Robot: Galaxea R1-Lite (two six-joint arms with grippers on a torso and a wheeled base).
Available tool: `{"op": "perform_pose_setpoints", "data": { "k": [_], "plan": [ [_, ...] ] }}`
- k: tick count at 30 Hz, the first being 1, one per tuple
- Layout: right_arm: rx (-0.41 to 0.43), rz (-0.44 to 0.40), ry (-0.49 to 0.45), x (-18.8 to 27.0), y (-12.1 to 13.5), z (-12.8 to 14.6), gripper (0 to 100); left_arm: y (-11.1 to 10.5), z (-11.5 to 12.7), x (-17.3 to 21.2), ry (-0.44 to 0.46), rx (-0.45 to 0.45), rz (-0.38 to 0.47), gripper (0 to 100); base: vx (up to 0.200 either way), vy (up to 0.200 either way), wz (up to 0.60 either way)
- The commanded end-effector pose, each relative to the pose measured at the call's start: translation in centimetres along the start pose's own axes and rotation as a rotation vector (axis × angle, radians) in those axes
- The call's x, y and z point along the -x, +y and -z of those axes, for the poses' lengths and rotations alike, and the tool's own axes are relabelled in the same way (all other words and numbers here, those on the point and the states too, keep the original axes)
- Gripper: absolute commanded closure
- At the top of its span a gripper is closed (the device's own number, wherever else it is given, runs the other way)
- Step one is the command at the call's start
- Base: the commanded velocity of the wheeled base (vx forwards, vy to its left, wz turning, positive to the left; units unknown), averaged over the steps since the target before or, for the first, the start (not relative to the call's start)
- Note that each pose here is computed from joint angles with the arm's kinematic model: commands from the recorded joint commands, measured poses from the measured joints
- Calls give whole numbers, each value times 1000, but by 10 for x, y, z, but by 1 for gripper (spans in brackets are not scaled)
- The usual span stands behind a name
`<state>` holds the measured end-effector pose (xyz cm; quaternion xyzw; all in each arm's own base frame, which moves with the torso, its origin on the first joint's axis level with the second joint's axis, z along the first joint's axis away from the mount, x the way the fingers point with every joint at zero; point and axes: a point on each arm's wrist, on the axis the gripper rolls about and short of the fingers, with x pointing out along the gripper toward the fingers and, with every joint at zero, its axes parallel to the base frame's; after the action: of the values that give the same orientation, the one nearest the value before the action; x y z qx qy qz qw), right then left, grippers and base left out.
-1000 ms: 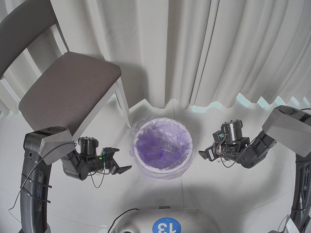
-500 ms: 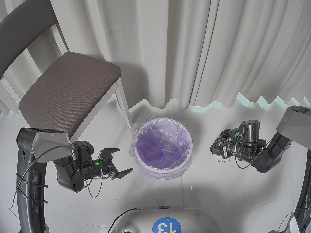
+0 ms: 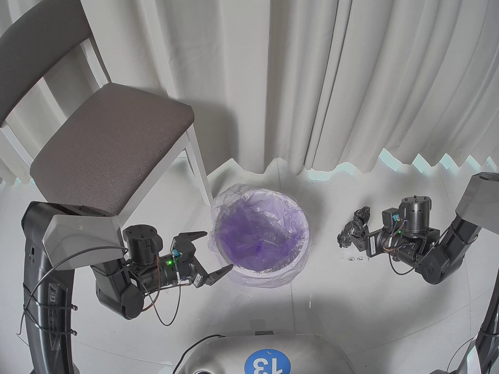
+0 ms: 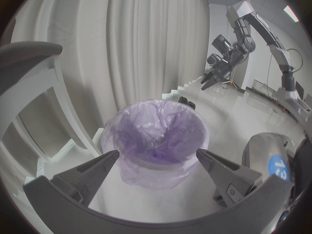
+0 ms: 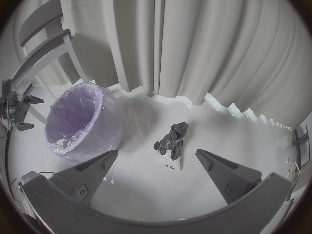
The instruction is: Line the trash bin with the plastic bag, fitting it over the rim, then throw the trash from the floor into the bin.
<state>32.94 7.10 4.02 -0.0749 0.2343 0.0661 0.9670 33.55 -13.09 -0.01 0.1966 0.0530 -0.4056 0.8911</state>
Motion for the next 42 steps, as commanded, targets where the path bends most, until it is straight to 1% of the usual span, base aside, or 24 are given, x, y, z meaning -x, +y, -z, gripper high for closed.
{"op": "perform_pose_setpoints", "data": {
  "k": [1, 2, 7, 8, 9, 11, 13, 15, 16, 17, 18, 20, 22, 23, 25, 27, 28, 29, 30, 31, 32, 34, 39, 42],
  "plan": [
    [-20, 17, -3, 2, -6, 0, 0, -12, -41, 4, -76, -5, -3, 0, 0, 0, 0],
    [-25, 22, -12, 2, -9, -1, 0, -14, -57, 2, -97, 5, -44, 0, 0, 0, 0],
    [-42, 41, -16, 2, -15, -2, 0, -13, -90, -1, -120, 10, -177, 0, 0, 0, 0],
    [-42, 41, -16, 2, -15, -2, 0, -13, -90, -1, -120, 10, -177, 0, 0, 0, 0],
    [-59, 45, -21, 2, -16, -3, 0, -13, -102, 1, -129, 14, -221, 0, 0, 0, 0],
    [-79, 55, -32, 5, -18, -6, 0, -13, -117, 8, -121, 21, -276, 0, 0, 0, 0],
    [-88, 67, -54, 8, -22, -12, 0, -8, -135, 17, -133, 23, -328, 0, 0, 0, 0],
    [-92, 74, -66, 10, -24, -15, 0, -5, -146, 24, -138, 33, -353, 0, 0, 0, 0],
    [-95, 82, -78, 15, -25, -18, 0, -3, -157, 32, -144, 45, -369, 0, 0, 0, 0],
    [-95, 82, -78, 15, -25, -18, 0, -3, -157, 32, -144, 45, -369, 0, 0, 0, 0],
    [-102, 96, -97, 21, -27, -23, 0, -2, -170, 47, -132, 68, -394, 0, 0, 0, 0],
    [-124, 120, -104, 27, -27, -25, 0, -3, -182, 62, -107, 86, -413, 0, 0, 0, 0],
    [-155, 152, -119, 35, -26, -27, 0, -5, -191, 75, -97, 118, -414, 0, 0, 0, 0],
    [-183, 182, -144, 44, -27, -31, 0, -9, -200, 87, -96, 163, -404, 0, 0, 0, 0],
    [-212, 204, -208, 64, -29, -39, 0, -16, -215, 111, -90, 228, -409, 0, 0, 0, 0],
    [-221, 214, -246, 80, -34, -45, 0, -19, -220, 129, -61, 255, -433, 0, 0, 0, 0],
    [-221, 214, -246, 80, -34, -45, 0, -19, -220, 129, -61, 255, -433, 0, 0, 0, 0],
    [-226, 224, -277, 97, -37, -49, 0, -22, -222, 148, -31, 262, -459, 0, 0, 0, 0],
    [-227, 228, -284, 104, -39, -50, 0, -24, -223, 157, -22, 262, -477, 0, 0, 0, 0],
    [-227, 228, -284, 104, -39, -50, 0, -24, -223, 157, -22, 262, -477, 0, 0, 0, 0],
    [-228, 230, -291, 115, -40, -50, 0, -28, -221, 172, -17, 261, -511, 0, 0, 0, 0],
    [-225, 230, -297, 127, -40, -51, 0, -34, -217, 187, -16, 258, -544, 0, 0, 0, 0],
    [-208, 225, -289, 154, -41, -56, 0, -41, -206, 216, -6, 258, -596, 0, 0, 0, 0],
    [-183, 203, -252, 176, -43, -62, 0, -39, -204, 232, 47, 264, -648, 0, 0, 0, 0]
  ]
}}
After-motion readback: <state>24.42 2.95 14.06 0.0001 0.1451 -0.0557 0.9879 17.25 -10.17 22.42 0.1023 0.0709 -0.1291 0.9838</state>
